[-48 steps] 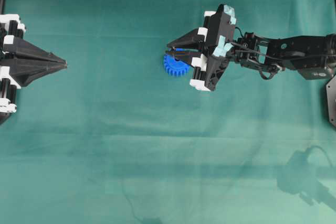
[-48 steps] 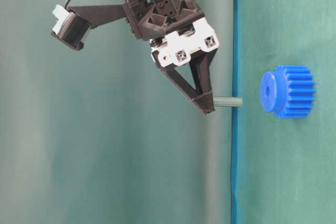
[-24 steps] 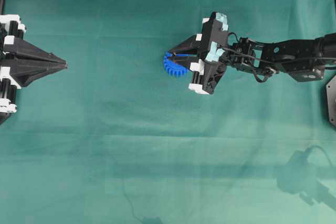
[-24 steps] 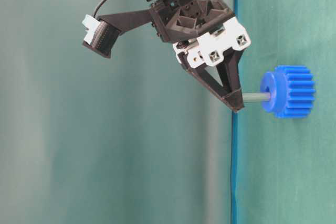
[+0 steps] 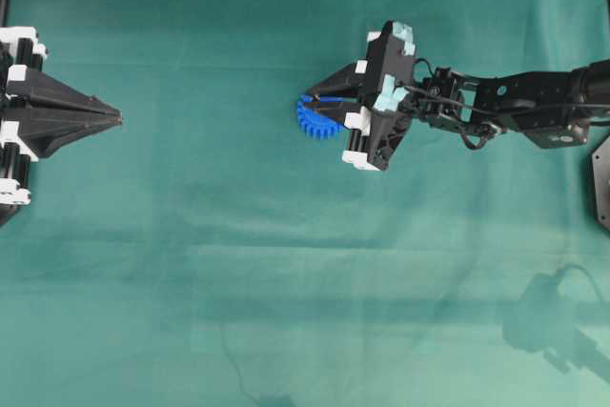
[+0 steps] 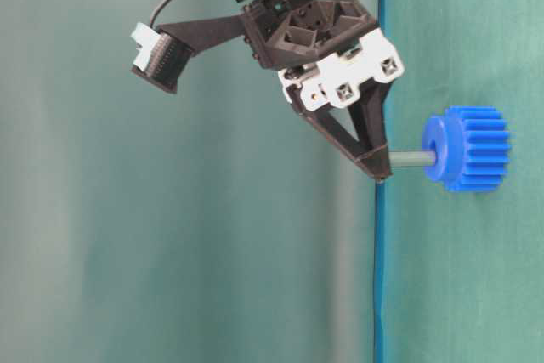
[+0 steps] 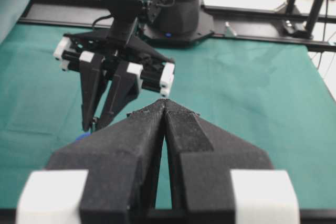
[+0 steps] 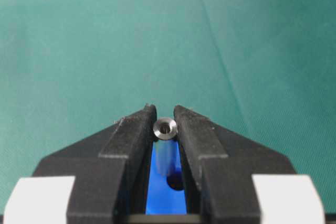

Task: Insert the shaft placed at a random location into the center hole of the small gear at another random location.
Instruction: 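Lower the shaft into the gear's center hole with the right gripper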

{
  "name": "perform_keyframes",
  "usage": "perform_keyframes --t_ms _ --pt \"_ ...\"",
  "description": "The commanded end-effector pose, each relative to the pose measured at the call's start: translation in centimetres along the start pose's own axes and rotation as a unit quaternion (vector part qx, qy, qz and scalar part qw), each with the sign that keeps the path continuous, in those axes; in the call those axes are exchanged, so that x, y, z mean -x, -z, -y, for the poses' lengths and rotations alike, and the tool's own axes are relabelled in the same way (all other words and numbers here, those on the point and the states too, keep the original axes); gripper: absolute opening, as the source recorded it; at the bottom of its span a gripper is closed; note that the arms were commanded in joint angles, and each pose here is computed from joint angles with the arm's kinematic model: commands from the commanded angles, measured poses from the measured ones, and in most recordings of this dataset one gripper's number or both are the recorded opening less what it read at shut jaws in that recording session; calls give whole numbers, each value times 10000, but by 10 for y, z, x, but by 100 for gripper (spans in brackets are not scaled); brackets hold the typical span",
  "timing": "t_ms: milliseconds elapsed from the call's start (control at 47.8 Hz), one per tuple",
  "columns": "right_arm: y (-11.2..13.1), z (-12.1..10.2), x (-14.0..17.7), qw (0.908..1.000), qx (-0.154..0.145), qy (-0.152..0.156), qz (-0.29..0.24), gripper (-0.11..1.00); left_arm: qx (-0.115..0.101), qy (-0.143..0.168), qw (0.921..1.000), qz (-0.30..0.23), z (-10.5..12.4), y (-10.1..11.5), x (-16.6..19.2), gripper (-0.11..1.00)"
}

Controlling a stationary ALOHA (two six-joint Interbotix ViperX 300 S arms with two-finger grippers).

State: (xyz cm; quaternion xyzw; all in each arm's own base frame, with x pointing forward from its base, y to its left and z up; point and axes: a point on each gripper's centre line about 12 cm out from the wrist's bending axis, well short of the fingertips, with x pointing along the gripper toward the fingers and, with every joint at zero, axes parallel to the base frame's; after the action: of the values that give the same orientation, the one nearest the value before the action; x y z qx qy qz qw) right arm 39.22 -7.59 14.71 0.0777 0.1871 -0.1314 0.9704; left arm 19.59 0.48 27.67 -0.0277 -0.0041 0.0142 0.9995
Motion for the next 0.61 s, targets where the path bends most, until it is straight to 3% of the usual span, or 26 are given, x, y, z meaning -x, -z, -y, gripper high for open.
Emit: perform_keyframes --t_ms 0,146,585 --pt "-23 -2 8 9993 -13 -40 365 15 15 -1 10000 38 0 -3 -2 0" --pt "-31 -3 16 9988 -8 -61 478 15 8 -5 10000 62 0 -4 -1 0" --pt "-26 2 18 9992 -25 -4 407 15 8 3 10000 77 0 -5 -1 0"
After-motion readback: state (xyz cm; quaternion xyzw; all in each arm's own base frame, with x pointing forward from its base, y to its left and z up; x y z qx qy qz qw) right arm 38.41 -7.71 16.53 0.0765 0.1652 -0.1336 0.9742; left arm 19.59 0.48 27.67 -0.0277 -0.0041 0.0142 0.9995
